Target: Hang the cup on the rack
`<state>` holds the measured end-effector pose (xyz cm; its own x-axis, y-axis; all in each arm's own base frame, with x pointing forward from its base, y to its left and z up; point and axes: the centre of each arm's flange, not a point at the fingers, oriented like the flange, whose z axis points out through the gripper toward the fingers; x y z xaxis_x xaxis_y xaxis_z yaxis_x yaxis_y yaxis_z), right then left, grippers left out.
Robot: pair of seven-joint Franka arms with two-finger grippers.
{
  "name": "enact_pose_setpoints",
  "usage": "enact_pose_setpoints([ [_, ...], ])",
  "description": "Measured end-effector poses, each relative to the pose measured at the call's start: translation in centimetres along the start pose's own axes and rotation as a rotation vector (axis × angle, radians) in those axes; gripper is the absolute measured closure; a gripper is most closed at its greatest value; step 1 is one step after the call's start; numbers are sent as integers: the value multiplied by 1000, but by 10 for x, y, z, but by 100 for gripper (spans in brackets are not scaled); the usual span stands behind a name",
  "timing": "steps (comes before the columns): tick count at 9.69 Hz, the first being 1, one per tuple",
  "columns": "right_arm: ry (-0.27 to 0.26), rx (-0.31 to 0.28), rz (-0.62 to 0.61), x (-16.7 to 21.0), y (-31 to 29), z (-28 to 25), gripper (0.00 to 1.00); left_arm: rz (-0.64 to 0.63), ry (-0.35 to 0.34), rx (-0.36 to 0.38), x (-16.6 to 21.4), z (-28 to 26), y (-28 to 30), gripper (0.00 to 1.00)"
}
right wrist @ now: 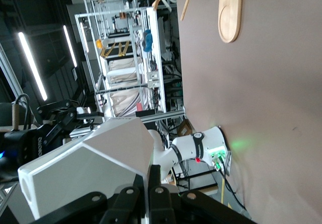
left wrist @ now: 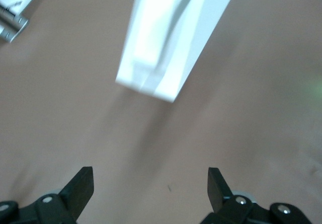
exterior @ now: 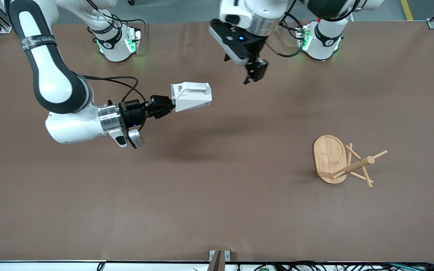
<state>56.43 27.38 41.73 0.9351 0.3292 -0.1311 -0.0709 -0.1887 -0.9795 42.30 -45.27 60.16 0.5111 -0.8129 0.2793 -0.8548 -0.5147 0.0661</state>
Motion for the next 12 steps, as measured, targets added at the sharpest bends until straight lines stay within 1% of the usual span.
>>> enact_pose_setpoints([
  [2,-42,11,-5,-4,-4,19,96,63,19,-14,10,11,13,0],
  [3,-67,17,-5,-7,-5,25,96,74,22,-19,12,13,18,0],
  [4,-81,18,-4,-9,-5,27,96,76,26,-21,14,15,18,0],
  [6,-91,14,-4,-11,-4,30,96,80,25,-21,16,23,14,0],
  [8,-114,17,-6,-13,-5,35,96,82,25,-23,17,26,13,0],
  [10,-122,18,-7,-14,-6,36,96,83,23,-26,17,29,13,3],
  [12,-115,11,-10,-13,-6,35,96,95,19,-32,19,32,21,28],
])
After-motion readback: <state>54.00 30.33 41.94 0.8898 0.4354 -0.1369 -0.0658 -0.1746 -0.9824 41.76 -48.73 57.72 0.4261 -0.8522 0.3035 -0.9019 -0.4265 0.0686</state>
